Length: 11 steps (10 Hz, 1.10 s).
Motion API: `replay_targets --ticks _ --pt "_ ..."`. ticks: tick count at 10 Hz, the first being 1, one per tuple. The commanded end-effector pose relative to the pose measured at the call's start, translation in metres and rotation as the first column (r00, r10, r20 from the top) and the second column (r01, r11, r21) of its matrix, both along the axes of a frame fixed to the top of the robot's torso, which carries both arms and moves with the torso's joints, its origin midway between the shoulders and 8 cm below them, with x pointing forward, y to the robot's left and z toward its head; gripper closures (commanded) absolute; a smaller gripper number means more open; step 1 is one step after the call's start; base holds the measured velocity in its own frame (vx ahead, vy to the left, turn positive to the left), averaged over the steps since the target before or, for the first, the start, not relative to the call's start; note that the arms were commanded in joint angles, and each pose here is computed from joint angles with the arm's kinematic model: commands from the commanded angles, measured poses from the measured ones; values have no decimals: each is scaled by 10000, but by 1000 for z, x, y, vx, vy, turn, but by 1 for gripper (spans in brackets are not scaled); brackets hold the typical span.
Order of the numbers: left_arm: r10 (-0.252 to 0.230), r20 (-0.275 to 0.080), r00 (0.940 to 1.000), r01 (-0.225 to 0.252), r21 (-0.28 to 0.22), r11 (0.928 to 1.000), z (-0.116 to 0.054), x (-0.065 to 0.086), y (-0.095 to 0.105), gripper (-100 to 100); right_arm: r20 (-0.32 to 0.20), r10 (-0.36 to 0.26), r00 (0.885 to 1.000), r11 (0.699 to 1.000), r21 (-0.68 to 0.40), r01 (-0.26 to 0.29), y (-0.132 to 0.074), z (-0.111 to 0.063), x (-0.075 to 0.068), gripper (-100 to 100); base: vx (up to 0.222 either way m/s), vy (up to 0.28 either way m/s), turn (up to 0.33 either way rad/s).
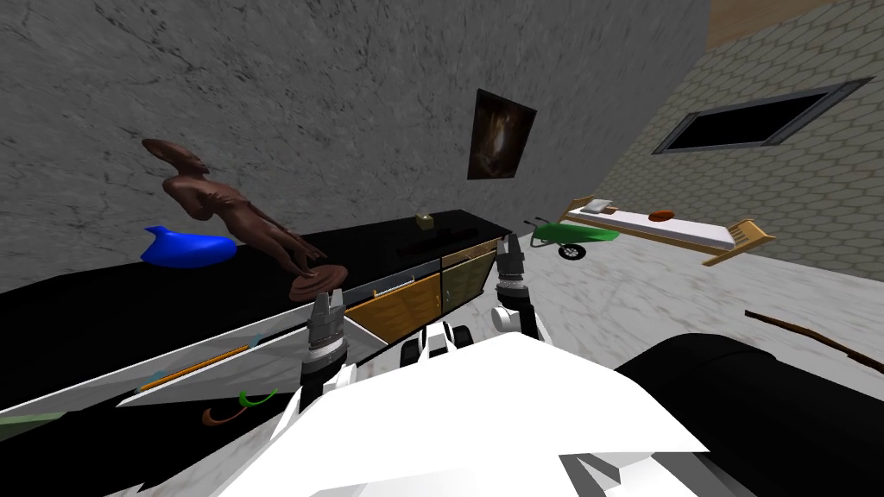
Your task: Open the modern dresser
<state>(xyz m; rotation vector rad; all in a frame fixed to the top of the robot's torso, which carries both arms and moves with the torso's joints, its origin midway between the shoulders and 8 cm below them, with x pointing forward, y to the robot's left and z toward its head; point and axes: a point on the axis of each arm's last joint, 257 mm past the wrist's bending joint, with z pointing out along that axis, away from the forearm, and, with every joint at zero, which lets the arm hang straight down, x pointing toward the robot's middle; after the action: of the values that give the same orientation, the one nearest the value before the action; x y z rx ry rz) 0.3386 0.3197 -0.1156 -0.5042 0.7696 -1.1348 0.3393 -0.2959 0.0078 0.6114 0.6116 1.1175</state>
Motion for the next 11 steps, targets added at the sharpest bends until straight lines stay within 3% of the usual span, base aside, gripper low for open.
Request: replay_targets --ticks 1,4,9,11 --pt "67 -325 9994 -73 -190 9998 -21 -1 3 -100 -1 0 10000 10000 0 0 0 0 0 0 25 -53 23" --pt "199 -477 9987 -219 -418 9989 -40 -5 9 -100 0 0 10000 10000 -1 0 0 0 0 0 20 -58 31" --pt "274 -607 9978 -306 -535 9981 -52 -7 13 -100 0 0 10000 10000 0 0 0 0 0 0 9 -45 10" --pt "380 -655 9971 -427 -721 9965 -65 -12 17 -100 -1 0 10000 10000 0 0 0 0 0 0 24 -72 32"
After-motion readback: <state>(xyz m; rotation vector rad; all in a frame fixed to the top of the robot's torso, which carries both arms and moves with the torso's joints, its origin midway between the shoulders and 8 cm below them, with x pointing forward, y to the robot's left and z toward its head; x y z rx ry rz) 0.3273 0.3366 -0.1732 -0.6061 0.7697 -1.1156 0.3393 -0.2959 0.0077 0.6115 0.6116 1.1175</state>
